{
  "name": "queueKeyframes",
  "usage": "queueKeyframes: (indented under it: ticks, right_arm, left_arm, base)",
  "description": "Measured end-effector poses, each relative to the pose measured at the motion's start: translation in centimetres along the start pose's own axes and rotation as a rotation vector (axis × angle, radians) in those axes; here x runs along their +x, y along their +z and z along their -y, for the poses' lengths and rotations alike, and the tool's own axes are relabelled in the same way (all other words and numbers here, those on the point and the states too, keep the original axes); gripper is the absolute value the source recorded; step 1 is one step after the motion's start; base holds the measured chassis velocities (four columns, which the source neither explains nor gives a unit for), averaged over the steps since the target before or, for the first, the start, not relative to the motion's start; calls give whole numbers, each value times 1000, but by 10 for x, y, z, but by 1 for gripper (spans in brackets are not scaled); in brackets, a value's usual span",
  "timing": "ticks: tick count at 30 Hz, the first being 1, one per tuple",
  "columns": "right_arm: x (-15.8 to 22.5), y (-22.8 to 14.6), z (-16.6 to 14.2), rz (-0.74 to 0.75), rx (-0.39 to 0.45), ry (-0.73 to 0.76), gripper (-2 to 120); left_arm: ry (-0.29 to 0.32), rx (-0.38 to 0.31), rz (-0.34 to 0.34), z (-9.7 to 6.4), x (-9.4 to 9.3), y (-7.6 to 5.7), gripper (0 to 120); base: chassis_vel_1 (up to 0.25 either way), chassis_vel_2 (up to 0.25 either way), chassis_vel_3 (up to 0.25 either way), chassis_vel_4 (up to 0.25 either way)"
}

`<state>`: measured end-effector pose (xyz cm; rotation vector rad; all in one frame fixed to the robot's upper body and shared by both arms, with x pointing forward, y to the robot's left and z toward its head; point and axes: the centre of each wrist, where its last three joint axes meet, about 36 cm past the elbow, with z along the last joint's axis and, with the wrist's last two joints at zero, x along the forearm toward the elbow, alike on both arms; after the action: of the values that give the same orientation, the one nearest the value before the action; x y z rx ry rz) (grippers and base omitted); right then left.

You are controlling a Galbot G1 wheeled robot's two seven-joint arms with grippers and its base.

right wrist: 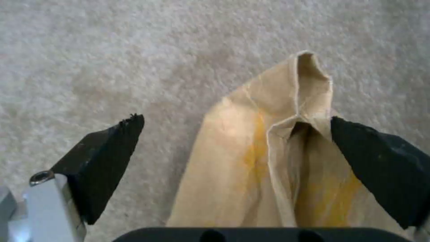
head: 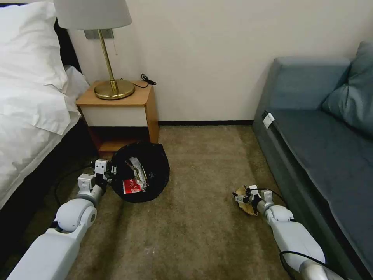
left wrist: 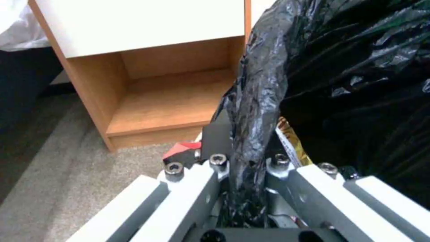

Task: Pick up the trash bin, then pick up the garbage on the floor and place it into the trash bin.

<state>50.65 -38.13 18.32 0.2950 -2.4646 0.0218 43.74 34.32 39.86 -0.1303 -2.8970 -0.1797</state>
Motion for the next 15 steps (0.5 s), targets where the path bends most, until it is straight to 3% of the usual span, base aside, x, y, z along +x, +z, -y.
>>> queueKeyframes:
  ticks: [11, 15]
  right_arm:
    - [1, 20, -1, -50, 0, -12, 100]
    - [0, 22, 0, -56, -4, -17, 93]
  left_arm:
    - [-1, 4, 2, 1, 0, 2, 2]
    - [-2, 5, 6, 0, 1, 1, 2]
  base:
    - [0, 0, 0, 0]
    - [0, 0, 0, 0]
